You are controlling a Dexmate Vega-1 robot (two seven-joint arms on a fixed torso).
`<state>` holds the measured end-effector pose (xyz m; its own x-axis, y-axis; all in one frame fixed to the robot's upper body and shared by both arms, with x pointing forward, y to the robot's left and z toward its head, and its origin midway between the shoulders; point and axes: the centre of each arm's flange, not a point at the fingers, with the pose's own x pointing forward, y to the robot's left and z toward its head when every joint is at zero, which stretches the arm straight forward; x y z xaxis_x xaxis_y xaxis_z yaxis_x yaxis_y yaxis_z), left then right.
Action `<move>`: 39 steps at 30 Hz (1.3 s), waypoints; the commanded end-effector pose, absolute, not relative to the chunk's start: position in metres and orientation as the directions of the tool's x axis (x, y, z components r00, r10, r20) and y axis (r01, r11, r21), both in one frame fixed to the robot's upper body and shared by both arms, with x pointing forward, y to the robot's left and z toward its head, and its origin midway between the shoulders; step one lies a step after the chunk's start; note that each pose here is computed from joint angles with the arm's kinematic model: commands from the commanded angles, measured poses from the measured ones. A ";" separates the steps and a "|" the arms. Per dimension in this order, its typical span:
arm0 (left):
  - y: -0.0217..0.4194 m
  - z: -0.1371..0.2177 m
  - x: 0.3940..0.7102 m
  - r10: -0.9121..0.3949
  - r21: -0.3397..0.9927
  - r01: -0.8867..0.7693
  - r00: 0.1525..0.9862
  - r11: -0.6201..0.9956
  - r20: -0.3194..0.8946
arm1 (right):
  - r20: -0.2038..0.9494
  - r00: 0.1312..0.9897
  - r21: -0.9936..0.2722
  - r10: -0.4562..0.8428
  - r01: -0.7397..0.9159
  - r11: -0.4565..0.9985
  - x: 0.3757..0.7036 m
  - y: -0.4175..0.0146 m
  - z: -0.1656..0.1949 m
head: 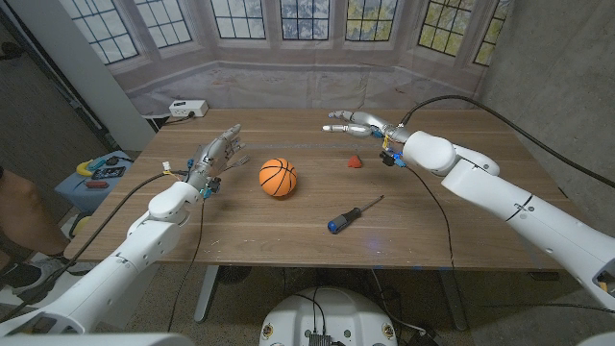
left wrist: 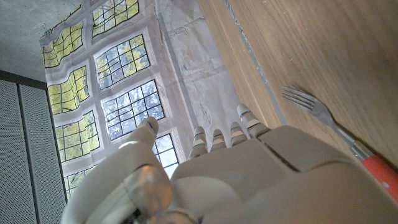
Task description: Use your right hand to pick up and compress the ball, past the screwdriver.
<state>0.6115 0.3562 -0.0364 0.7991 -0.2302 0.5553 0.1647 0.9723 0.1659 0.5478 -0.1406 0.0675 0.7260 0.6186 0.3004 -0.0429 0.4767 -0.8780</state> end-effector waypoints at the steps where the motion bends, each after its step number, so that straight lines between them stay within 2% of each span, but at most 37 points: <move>1: 0.365 -0.039 0.609 -0.226 0.166 0.160 0.800 0.973 0.556 | 0.225 0.718 -0.932 0.659 -0.039 0.361 0.539 -0.115 0.076; 17: 0.374 -0.043 0.604 -0.208 0.157 0.143 0.800 0.977 0.563 | 0.153 0.713 -0.976 0.685 -0.002 0.220 0.528 -0.084 0.083; 39: 0.394 -0.043 0.603 -0.182 0.153 0.113 0.799 0.982 0.573 | 0.035 0.727 -0.999 0.686 0.024 0.026 0.529 -0.038 0.089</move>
